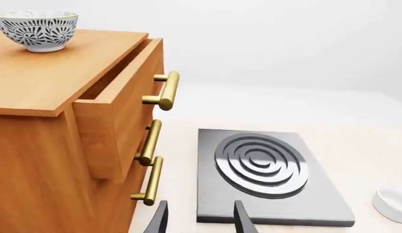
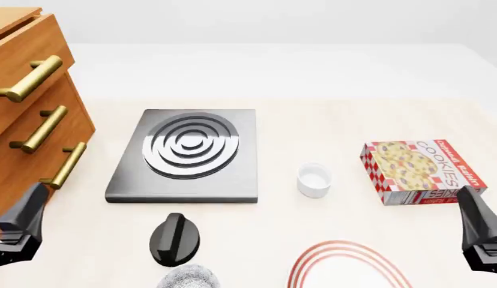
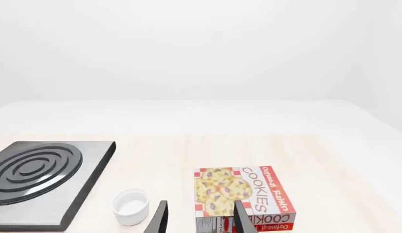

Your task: Pick the akita bowl on the wooden cabinet and place it on the plate.

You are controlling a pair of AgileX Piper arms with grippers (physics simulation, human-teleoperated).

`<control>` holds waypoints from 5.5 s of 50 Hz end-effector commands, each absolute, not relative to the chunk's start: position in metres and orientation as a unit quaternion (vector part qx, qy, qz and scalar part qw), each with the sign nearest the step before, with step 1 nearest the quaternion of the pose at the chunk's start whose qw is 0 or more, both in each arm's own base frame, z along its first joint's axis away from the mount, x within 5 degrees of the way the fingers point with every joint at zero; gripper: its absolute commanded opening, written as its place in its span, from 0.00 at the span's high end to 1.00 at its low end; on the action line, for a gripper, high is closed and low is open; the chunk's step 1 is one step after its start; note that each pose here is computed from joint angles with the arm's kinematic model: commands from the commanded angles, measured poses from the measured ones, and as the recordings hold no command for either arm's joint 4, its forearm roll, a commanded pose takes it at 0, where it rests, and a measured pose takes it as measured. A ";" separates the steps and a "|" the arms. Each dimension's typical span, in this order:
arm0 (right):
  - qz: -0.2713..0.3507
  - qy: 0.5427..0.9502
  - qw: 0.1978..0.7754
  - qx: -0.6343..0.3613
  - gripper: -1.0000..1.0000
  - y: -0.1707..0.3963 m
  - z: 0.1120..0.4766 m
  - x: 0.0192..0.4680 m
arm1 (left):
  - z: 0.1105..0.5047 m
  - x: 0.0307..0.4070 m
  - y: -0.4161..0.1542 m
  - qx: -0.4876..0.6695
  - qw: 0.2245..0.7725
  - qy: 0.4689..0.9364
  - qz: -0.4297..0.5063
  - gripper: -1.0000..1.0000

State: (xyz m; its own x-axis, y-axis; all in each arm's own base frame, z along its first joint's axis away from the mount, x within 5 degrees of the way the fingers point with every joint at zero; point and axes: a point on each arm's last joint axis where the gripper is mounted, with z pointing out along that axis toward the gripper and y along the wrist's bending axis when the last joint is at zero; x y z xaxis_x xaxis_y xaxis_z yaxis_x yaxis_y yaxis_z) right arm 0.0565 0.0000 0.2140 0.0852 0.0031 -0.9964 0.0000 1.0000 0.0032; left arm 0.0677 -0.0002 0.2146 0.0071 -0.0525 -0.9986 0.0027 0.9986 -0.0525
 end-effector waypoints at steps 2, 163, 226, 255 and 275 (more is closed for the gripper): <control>0.001 0.676 0.737 0.001 0.00 0.000 0.214 0.056 | 0.241 0.063 -0.001 -0.025 0.702 0.711 -0.038 0.00; 0.001 0.676 0.737 0.001 0.00 0.000 0.214 0.057 | 0.509 0.130 0.102 -0.379 0.688 0.614 0.077 0.00; 0.001 0.676 0.737 0.001 0.00 0.000 0.214 0.057 | 0.491 0.167 0.139 -0.422 0.661 0.617 0.064 0.00; 0.001 0.676 0.737 0.001 0.00 0.000 0.214 0.057 | 0.471 0.193 0.156 -0.434 0.646 0.627 0.048 0.00; 0.001 0.676 0.737 0.001 0.00 0.000 0.214 0.057 | 0.457 0.207 0.165 -0.443 0.633 0.633 0.040 0.00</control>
State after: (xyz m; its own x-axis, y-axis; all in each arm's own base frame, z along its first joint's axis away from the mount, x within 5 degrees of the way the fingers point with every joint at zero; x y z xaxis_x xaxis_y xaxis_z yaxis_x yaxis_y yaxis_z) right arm 0.0565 0.0000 0.2139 0.0850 0.0033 -0.9964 -0.0003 1.0000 0.0033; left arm 0.2010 0.1606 0.4634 0.2003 -0.4973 -0.8442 -0.6077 0.6128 -0.5052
